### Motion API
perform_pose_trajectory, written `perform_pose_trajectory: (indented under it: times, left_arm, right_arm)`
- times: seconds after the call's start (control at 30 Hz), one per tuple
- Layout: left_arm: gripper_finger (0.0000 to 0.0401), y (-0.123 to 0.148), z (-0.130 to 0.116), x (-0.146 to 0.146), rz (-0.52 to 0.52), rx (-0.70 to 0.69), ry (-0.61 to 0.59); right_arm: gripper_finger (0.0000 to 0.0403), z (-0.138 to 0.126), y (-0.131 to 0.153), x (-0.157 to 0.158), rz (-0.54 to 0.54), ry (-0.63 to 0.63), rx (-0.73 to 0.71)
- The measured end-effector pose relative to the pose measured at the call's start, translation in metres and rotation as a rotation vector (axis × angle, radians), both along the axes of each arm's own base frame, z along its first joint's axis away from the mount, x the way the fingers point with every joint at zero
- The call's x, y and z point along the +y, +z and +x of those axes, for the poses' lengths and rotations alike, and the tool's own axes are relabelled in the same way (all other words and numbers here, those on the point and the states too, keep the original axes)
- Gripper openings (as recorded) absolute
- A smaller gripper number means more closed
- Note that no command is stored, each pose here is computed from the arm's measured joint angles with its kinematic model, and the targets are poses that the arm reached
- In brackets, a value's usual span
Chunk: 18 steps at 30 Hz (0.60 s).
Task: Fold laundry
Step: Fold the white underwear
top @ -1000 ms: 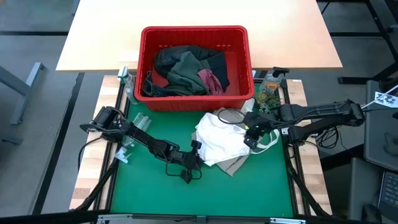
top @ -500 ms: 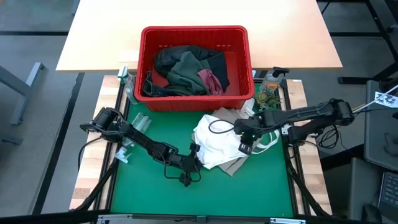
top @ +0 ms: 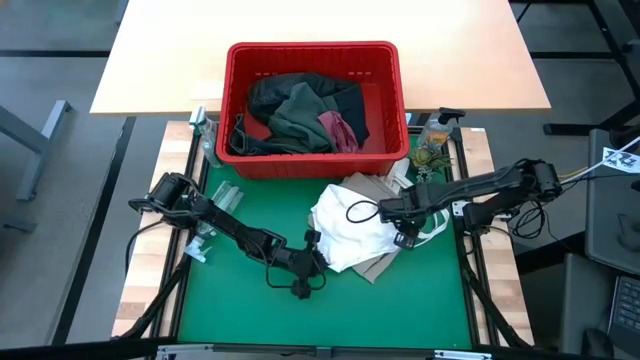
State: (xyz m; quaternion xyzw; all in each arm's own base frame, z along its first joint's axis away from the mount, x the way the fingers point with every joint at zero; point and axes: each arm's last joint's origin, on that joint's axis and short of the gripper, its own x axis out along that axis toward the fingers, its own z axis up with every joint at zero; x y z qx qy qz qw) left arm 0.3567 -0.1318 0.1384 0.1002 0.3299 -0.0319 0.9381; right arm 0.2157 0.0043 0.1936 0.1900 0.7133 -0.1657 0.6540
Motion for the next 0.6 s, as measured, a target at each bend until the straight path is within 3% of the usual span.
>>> perform_pose_trajectory:
  times: [0.3,0.47,0.6]
  left_arm:
    - [0.0087,0.0,-0.001,-0.004,-0.073,0.012,-0.021]
    - [0.0103,0.003,-0.002,-0.011,-0.083,-0.019,-0.039]
    - [0.0104,0.007,-0.001,-0.015,-0.096,-0.06,-0.046]
  right_arm:
    - [0.0122,-0.01,-0.004,0.003,0.096,0.006,0.047]
    - [0.0122,-0.021,0.009,0.003,0.097,0.017,0.061]
    - [0.0122,-0.02,0.029,0.002,0.091,0.045,-0.033]
